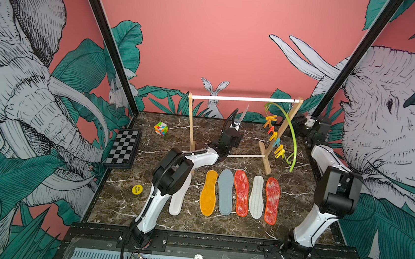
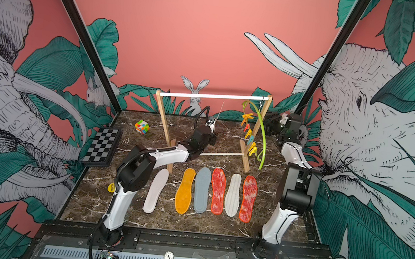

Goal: Take the shoe insoles off the hanger
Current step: Place the insole at the center of the board.

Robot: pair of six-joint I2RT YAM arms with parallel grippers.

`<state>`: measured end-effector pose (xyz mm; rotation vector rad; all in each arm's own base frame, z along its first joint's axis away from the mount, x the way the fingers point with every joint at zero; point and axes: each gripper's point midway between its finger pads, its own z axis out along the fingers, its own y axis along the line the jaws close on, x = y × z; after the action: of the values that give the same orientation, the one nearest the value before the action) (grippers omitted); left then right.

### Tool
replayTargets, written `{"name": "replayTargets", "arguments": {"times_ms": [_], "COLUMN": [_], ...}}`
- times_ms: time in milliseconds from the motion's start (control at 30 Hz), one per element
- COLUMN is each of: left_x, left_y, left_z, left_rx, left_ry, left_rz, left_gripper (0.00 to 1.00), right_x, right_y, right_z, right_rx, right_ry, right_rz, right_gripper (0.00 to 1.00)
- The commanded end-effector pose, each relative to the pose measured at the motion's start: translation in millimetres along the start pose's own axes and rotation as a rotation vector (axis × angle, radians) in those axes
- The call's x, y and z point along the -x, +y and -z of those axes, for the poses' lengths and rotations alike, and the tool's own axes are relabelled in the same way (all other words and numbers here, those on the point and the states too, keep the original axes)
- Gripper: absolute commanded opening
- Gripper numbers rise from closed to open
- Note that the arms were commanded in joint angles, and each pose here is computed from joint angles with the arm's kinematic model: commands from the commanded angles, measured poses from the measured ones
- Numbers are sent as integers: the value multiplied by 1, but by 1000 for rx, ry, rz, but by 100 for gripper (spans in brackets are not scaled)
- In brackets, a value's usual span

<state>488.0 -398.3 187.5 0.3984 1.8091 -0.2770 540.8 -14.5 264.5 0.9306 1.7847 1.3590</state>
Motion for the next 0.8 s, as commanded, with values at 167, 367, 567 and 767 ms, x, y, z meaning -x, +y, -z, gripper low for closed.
{"name": "replayTargets", "arguments": {"times_ms": [167,367,567,767], "left_x": [-30,-65,-85,-97], "left_y": [-37,-47,-21,28], "left_z": [85,158,225,279], "left_rx": [-285,-379,-360,-204], "left_ry": [245,444,559,646], "left_rz": [22,-44,34,69], "left_gripper": [0,0,0,0], "right_x": [-3,-43,-92,-138], "right_y": [-14,-16,-28,-37], "right_z": [70,107,145,176], "right_rx": [-47,-97,-164,-190], "right_ry": [-88,-64,-13,61], "right_rz": [50,134,222,290], "right_gripper": [72,72,73,73]}}
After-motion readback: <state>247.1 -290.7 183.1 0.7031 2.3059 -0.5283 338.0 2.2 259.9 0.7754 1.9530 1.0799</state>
